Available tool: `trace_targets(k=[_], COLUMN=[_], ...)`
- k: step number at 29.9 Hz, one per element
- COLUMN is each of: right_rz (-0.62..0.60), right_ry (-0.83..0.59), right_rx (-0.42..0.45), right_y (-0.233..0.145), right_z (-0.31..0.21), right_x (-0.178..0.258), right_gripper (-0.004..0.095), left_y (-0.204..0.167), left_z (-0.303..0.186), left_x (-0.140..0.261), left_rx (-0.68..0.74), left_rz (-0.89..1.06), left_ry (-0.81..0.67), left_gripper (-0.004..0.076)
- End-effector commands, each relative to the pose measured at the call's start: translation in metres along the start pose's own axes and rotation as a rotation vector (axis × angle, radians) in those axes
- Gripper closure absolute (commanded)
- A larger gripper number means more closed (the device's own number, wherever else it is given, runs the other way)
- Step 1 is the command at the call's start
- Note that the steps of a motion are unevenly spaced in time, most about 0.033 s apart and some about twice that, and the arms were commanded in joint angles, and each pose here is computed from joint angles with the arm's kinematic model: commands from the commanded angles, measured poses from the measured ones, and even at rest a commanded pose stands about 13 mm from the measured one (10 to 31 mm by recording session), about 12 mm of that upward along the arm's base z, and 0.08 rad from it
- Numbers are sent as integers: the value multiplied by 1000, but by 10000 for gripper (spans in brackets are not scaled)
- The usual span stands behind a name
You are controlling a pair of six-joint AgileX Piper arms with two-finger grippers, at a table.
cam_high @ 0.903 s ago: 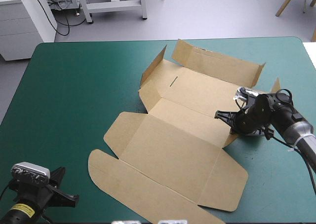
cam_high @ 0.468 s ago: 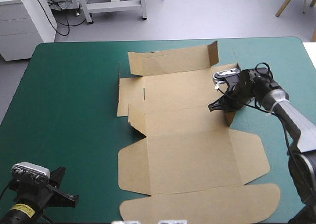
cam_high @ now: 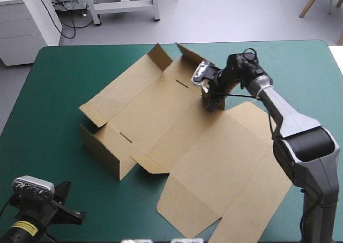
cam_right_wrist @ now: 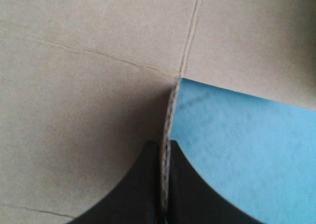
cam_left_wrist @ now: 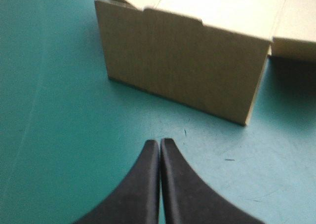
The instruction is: Fold the box
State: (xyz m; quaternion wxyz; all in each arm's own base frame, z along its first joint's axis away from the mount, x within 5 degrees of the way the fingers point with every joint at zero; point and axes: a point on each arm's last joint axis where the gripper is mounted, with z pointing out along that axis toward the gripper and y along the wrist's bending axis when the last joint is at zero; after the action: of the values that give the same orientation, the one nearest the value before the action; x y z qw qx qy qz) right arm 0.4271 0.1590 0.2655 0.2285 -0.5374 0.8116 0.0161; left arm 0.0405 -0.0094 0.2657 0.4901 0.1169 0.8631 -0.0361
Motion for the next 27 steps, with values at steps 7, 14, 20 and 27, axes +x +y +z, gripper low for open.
trace_targets(k=[7,14,20,27], right_rz=[-525,-701,-692,-612], right_ry=[-136,-107,-89,-51], right_rx=[127,103,40,-40], right_y=[55,85,97,103], right_z=[-25,-24,-23,-23], right_x=[-91,-106,-107,-102], right_gripper=[927,927,927,927], left_y=[1,1,1,1], left_z=[-5,-5,-5,-5], left_x=[-14,-14,-14,-14], left_rx=[-3,-3,-3,-3], left_rz=[-12,-2,-5,-3], left_ry=[-83,-83,-83,-83], left_gripper=[734,734,734,734])
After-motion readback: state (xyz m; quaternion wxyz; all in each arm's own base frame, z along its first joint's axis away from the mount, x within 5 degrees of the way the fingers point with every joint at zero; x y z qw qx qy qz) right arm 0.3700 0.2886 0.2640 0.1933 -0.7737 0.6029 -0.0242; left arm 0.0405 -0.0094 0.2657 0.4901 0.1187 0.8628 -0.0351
